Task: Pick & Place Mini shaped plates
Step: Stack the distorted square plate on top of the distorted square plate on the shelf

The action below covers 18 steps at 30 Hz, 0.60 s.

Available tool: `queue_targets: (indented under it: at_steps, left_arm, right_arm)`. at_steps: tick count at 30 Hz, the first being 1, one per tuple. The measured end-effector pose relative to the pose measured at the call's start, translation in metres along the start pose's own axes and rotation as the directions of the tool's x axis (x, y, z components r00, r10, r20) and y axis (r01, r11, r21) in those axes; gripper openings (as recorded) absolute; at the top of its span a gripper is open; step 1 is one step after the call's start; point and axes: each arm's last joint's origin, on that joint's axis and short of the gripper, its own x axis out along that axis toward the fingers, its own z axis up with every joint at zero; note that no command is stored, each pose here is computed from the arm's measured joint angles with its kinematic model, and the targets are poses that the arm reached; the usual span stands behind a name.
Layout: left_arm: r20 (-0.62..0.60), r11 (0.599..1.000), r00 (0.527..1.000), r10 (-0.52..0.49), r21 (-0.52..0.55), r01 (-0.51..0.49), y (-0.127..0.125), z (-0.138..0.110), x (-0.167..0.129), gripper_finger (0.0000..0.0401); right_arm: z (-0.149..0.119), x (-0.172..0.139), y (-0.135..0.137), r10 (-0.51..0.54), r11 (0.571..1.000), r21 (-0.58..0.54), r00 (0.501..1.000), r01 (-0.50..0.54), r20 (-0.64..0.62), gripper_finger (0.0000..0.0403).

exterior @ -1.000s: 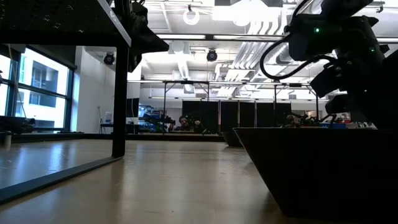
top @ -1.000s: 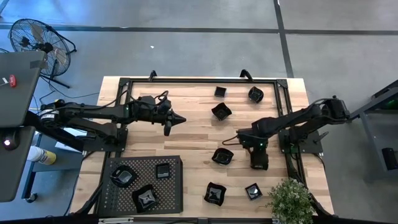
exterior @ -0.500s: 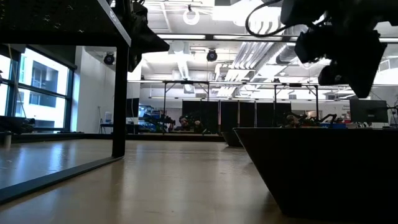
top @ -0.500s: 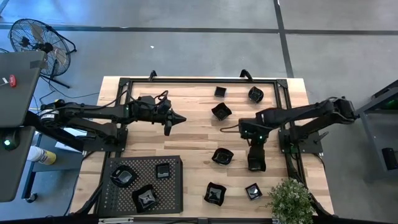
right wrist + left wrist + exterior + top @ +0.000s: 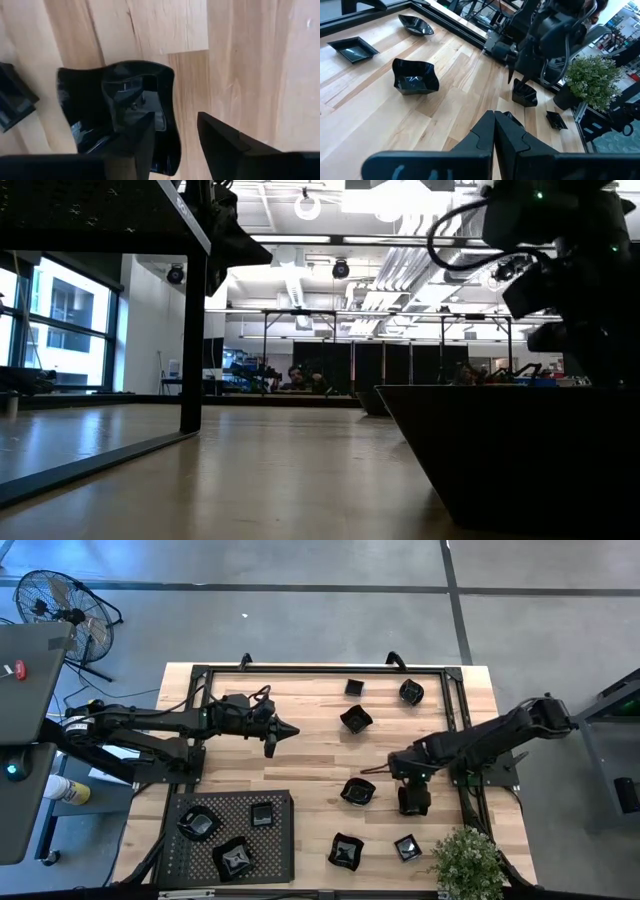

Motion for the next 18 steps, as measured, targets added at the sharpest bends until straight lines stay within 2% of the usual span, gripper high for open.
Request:
queue_targets:
  at_steps: [4,11,16,18]
  left_arm:
    - [0.0,1.0,1.0,0.0,0.0,0.0,0.0,0.0,0.0,0.0001]
    - [0.001,1.0,1.0,0.002,0.0,-0.002,0.0,0.0,0.0,0.0001]
    - [0.001,1.0,1.0,0.003,0.001,-0.003,0.0,0.0,0.0,0.0001]
    - [0.002,1.0,1.0,0.003,0.001,-0.003,0.0,0.0,0.0,0.0001]
  right_arm:
    - [-0.002,0.007,-0.001,0.044,0.999,0.019,0.999,-0.044,0.01,0.0116]
    - [0.0,0.006,0.0,0.065,0.997,0.05,0.998,-0.065,0.017,0.001]
    - [0.009,-0.005,0.005,0.103,0.989,0.102,0.993,-0.108,0.05,0.0017]
    - [0.014,-0.012,0.008,0.117,0.985,0.121,0.991,-0.125,0.065,0.0009]
